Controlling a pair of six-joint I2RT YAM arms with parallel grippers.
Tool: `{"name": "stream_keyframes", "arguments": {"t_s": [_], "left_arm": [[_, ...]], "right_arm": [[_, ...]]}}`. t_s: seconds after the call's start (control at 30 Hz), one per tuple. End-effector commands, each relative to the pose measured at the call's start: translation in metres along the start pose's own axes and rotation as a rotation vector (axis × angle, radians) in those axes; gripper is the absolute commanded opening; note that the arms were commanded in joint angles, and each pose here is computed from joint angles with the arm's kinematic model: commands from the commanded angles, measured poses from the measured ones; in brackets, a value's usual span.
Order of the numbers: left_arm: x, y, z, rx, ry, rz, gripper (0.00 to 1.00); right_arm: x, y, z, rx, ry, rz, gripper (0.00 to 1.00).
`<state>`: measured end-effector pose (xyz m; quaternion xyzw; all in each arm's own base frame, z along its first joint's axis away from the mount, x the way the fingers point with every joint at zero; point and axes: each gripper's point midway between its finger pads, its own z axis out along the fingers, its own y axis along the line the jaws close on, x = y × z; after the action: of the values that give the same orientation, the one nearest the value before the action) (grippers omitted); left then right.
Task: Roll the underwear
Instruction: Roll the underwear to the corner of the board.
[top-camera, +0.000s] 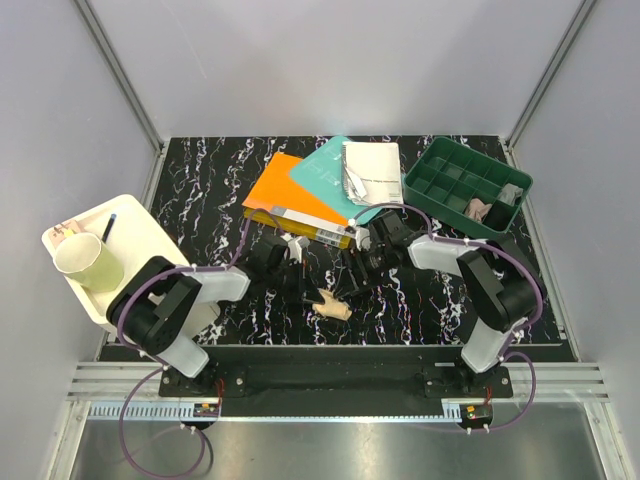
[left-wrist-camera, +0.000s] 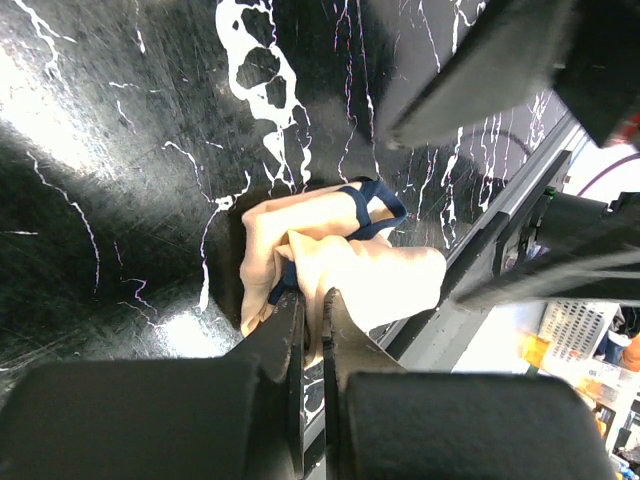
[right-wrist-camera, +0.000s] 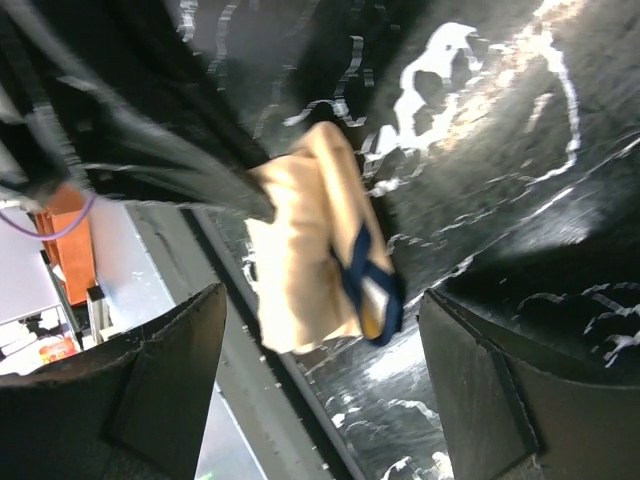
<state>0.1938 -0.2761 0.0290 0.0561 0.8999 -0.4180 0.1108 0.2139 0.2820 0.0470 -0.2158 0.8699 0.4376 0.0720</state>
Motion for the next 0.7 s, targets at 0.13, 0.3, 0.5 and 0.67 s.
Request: {"name": "stream_keyframes", "arguments": {"t_s": [0.13,0.3,0.5,0.67], "left_arm": [[0.017,0.041,0.000,-0.161,0.054,-0.034,0.00],[0.014,0.040,0.000,-0.160,0.054,-0.033,0.00],[0.012,0.039,-0.001,-0.161,0.050,-0.033,0.00],[0.011,0.039,-0.002,-0.160,0.050,-0.032,0.00]], "right_arm": [[-0.024,-0.012,0.019,-0.027,-0.072,-0.069,0.84],[-0.014,-0.003,0.030,-0.055,-0.044,-0.118,0.83],[0.012,0.001,0.038,-0.040,0.035,-0.120,0.77],[0.020,0.006,0.041,-0.035,0.056,-0.135,0.69]]}}
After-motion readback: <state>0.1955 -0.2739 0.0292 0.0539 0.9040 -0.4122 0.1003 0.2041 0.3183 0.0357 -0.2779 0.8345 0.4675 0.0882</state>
